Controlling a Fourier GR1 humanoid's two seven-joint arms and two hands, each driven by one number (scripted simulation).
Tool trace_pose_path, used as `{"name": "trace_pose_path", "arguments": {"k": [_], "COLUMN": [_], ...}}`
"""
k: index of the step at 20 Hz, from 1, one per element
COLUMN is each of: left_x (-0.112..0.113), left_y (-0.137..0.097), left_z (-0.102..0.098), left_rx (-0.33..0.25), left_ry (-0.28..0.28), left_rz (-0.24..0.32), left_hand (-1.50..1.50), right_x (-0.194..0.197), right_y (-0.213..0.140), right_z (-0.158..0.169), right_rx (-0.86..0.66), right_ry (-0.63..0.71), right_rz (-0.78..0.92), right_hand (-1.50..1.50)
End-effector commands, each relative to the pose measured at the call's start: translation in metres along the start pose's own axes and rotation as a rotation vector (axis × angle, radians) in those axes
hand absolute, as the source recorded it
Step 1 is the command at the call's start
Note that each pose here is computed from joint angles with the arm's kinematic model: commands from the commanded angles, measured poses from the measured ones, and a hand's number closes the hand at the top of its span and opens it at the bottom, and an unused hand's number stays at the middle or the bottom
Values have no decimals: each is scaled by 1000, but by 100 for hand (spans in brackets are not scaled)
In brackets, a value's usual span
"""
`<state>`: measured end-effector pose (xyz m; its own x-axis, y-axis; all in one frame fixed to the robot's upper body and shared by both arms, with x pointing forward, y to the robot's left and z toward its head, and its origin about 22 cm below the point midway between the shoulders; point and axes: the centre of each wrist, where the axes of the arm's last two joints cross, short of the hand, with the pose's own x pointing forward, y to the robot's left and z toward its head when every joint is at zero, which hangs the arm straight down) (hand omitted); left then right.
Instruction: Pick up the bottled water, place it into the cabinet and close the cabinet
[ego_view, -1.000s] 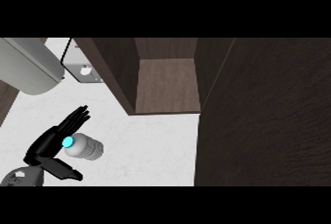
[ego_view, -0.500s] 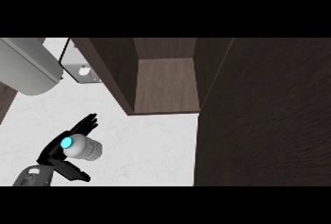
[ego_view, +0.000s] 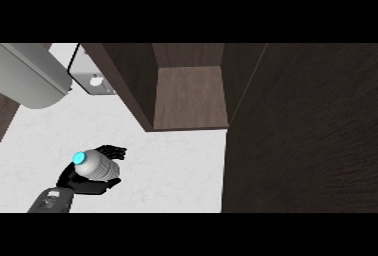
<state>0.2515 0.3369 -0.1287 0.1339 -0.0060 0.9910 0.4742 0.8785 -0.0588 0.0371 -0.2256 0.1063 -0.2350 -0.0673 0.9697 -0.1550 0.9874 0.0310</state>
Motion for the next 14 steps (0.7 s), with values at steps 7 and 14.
{"name": "trace_pose_path", "arguments": {"k": [7, 14], "left_x": [-15, -46], "left_y": [-14, -65], "left_z": [-8, -11], "left_rx": [-70, 518], "left_ry": [-114, -272], "left_rz": [228, 292], "left_hand": [150, 150], "right_x": [26, 12], "right_y": [0, 1], "right_z": [3, 7], "right_rx": [-8, -27], "right_ry": [-18, -14], "right_rz": [7, 15], "right_hand": [-150, -150]}}
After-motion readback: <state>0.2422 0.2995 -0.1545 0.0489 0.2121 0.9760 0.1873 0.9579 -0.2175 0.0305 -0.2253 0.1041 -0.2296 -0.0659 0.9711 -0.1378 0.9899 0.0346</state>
